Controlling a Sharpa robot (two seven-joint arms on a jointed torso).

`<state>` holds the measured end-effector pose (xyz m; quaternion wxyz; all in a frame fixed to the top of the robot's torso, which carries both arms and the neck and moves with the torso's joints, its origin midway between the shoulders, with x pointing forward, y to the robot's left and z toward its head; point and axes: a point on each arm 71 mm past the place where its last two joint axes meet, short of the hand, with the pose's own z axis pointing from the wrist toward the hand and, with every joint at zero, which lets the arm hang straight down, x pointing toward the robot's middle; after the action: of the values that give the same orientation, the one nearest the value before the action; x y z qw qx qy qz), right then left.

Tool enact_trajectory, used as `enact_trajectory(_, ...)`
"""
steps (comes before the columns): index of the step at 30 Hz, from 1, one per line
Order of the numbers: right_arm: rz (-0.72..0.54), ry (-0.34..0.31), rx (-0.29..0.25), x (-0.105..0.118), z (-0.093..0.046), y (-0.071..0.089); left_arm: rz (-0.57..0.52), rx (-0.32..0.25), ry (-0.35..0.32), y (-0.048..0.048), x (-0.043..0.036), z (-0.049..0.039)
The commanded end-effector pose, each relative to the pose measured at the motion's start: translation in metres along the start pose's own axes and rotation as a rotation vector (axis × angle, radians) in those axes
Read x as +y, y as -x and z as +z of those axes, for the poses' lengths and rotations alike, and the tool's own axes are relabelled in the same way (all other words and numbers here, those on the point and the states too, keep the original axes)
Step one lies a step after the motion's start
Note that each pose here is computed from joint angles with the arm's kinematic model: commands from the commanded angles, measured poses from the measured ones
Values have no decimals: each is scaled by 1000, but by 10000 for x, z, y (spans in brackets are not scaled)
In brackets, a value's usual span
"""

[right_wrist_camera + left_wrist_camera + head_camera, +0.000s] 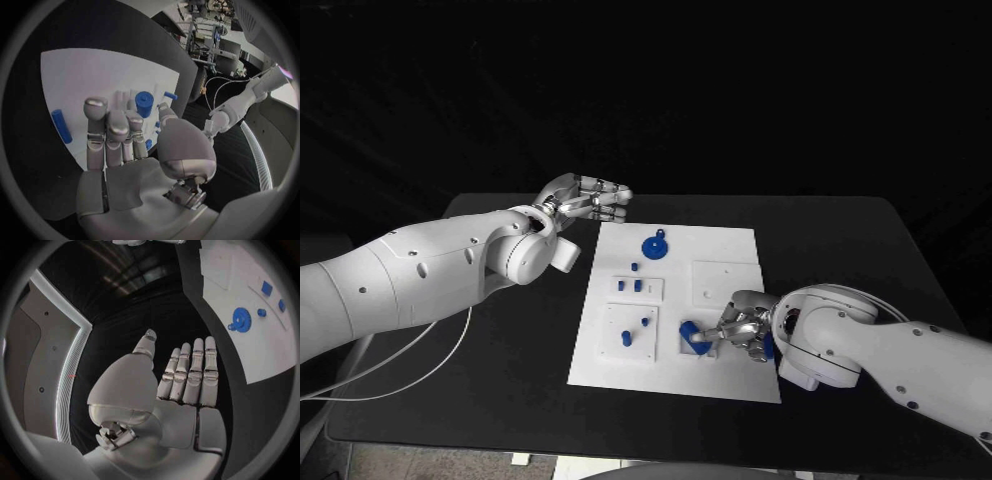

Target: Assemble the parts on the task board

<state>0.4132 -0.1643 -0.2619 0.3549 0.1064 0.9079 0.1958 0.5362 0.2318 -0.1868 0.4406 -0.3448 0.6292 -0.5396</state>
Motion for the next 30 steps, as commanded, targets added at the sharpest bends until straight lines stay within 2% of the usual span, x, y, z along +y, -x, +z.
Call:
enact_trajectory(1, -12, 35, 43, 37, -4, -41, -4, 9, -6, -11, -9, 4)
enact_trajectory(19, -6, 92, 74, 121, 5, -79, -1, 8, -4, -9, -6, 10)
enact_trajectory(25, -36, 116, 62, 141, 7, -73, 1, 7, -2, -8, -5, 11)
enact_trajectory(30, -98, 128, 29, 164, 9, -59, 2, 7, -1, -7, -4, 11)
